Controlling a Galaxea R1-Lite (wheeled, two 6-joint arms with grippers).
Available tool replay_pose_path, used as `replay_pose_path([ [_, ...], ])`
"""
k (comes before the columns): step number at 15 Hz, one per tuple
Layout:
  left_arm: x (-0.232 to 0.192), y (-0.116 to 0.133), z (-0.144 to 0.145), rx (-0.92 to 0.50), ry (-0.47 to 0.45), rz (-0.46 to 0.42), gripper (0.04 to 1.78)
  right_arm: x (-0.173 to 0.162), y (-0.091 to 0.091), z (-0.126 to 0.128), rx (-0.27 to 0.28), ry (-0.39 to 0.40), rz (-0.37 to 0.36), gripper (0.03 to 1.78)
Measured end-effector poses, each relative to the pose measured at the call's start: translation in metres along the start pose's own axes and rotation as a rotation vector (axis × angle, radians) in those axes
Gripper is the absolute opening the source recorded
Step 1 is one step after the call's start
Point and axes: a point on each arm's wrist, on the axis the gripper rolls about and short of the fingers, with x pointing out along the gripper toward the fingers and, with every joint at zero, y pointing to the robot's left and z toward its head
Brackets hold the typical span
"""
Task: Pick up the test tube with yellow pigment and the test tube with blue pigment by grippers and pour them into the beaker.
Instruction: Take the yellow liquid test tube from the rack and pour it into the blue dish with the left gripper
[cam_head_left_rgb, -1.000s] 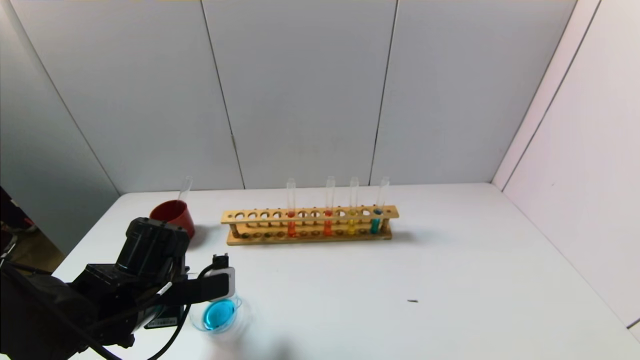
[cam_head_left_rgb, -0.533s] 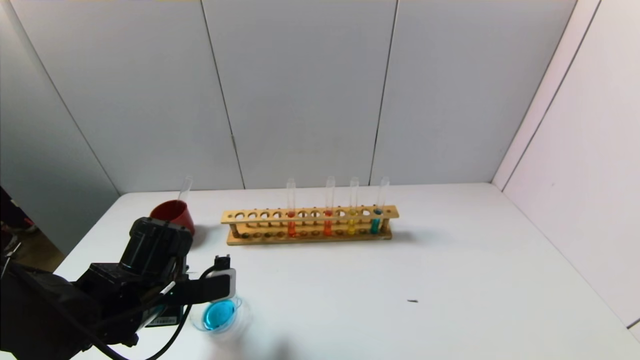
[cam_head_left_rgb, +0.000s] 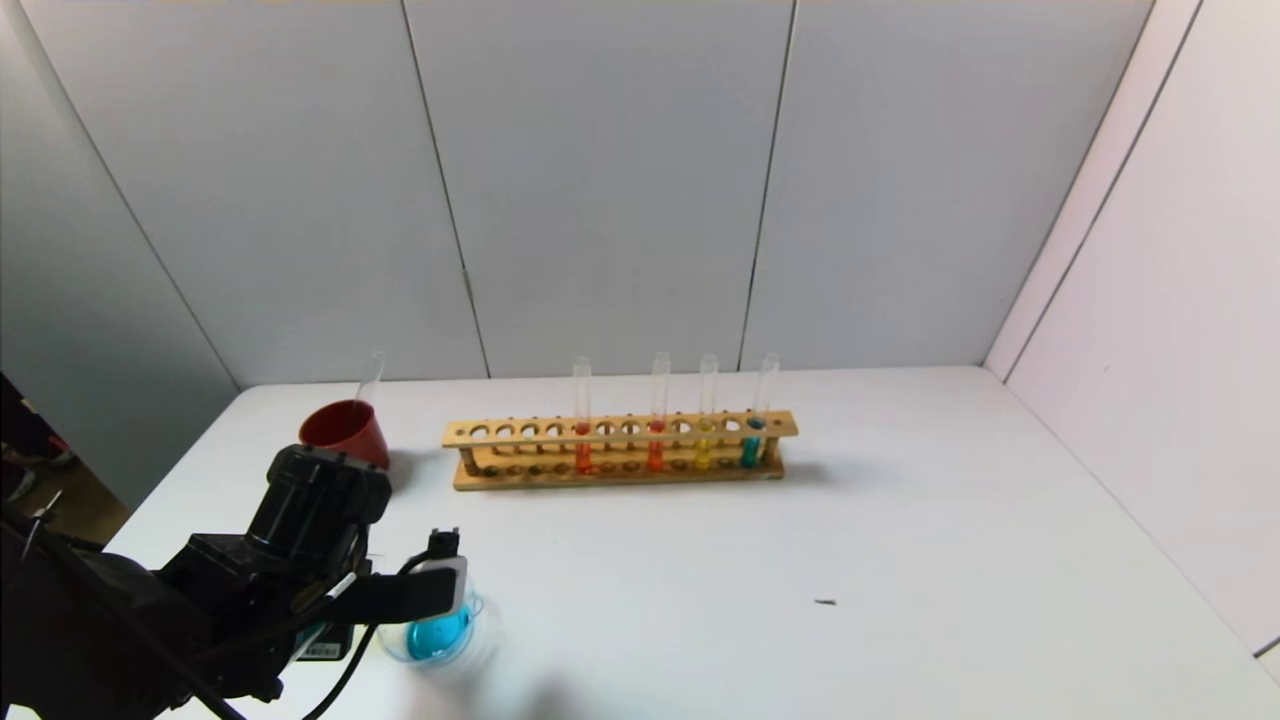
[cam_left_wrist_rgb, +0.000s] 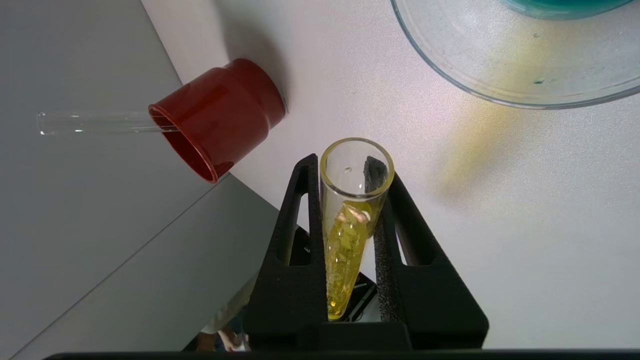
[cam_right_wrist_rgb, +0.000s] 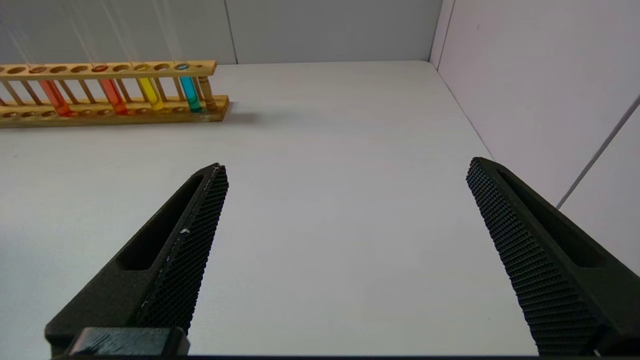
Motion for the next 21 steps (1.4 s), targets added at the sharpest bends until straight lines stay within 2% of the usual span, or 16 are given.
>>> replay_pose_path([
  [6,-0.008,-0.008,0.016,0.047,-0.006,0.033,0.32,0.000,0.000,0.000,0.000,0.000,0.000,1.74],
  [21,-0.012,-0.015,0.015,0.079,0.056,0.046,0.32,0.000,0.000,0.000,0.000,0.000,0.000,1.74],
])
